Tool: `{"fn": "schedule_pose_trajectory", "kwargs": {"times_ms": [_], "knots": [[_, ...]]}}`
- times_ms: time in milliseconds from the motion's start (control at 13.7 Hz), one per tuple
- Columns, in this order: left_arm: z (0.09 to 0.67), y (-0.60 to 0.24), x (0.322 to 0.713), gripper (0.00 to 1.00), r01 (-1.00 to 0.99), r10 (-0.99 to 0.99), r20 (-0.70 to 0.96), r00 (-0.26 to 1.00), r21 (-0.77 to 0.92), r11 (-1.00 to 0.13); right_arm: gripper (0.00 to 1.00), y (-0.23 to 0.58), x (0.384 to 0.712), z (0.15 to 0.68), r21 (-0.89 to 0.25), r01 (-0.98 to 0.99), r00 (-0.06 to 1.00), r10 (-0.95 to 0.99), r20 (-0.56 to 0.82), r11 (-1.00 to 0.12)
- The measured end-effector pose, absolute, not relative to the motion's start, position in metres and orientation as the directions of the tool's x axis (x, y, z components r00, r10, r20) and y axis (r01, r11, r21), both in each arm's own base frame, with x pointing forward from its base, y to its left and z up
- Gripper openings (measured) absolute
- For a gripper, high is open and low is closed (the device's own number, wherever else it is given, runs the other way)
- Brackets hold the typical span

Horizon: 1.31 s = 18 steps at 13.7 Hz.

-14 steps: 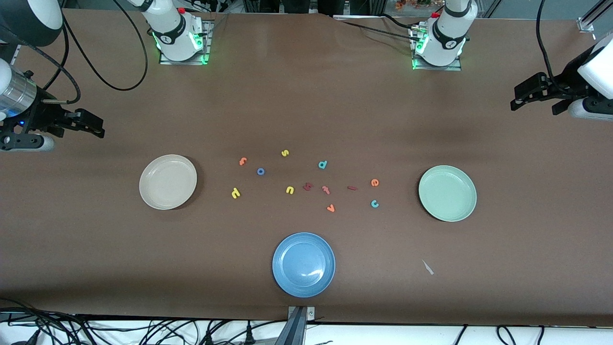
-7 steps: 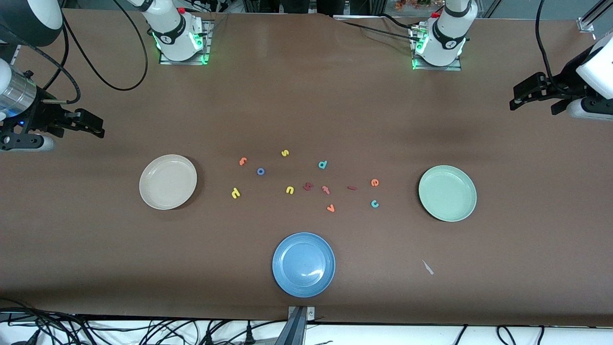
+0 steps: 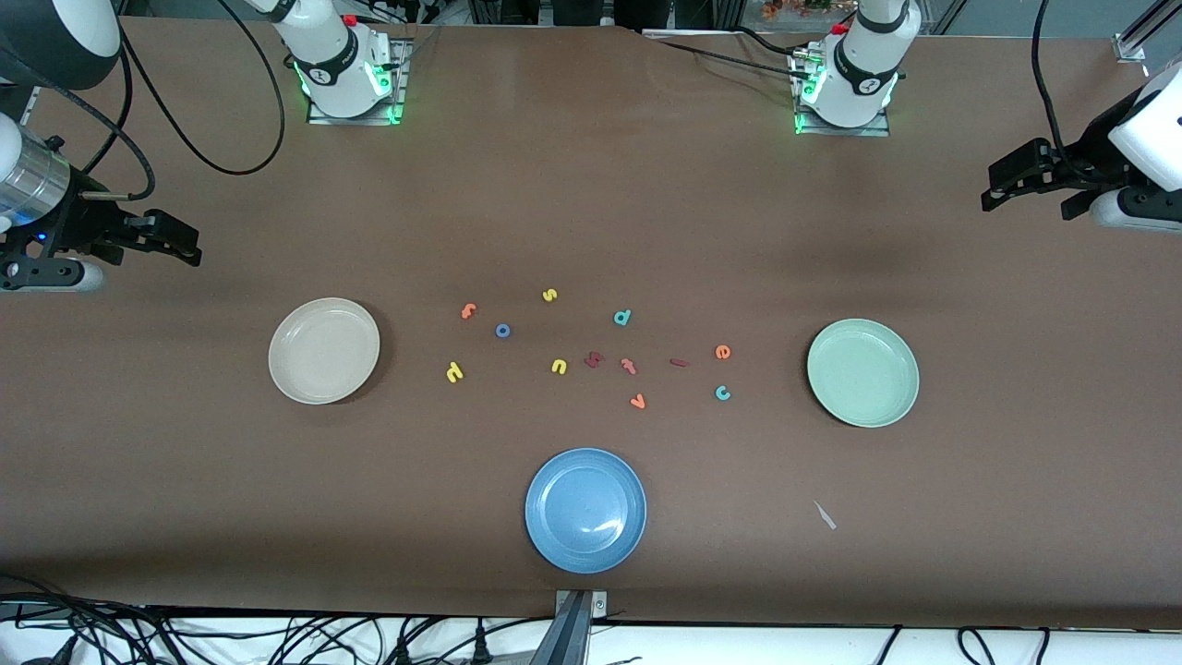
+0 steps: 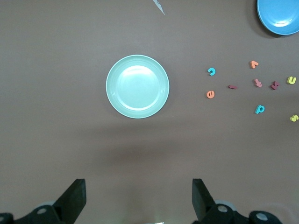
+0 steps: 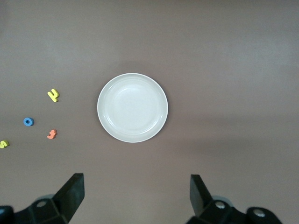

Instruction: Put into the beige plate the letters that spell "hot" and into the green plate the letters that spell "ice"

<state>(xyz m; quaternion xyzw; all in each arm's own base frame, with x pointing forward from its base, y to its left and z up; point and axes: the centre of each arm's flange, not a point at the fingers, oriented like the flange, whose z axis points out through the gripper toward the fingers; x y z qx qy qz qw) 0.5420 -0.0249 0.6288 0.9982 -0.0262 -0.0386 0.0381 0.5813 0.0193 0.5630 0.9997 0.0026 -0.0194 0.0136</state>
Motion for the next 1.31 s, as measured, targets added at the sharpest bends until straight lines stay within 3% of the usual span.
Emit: {"fn": "schedule_pose_trajectory", "kwargs": {"times_ms": [1313], "knots": [[0.6228,-0.0325,0.5447,1.00,-0.062,-0.069,-0.087,0.994,0.079,-0.995,1.00,0.0193,0.5814,0.5629,0.027,0.005,0.999,0.004,-0.039,-1.000]]}}
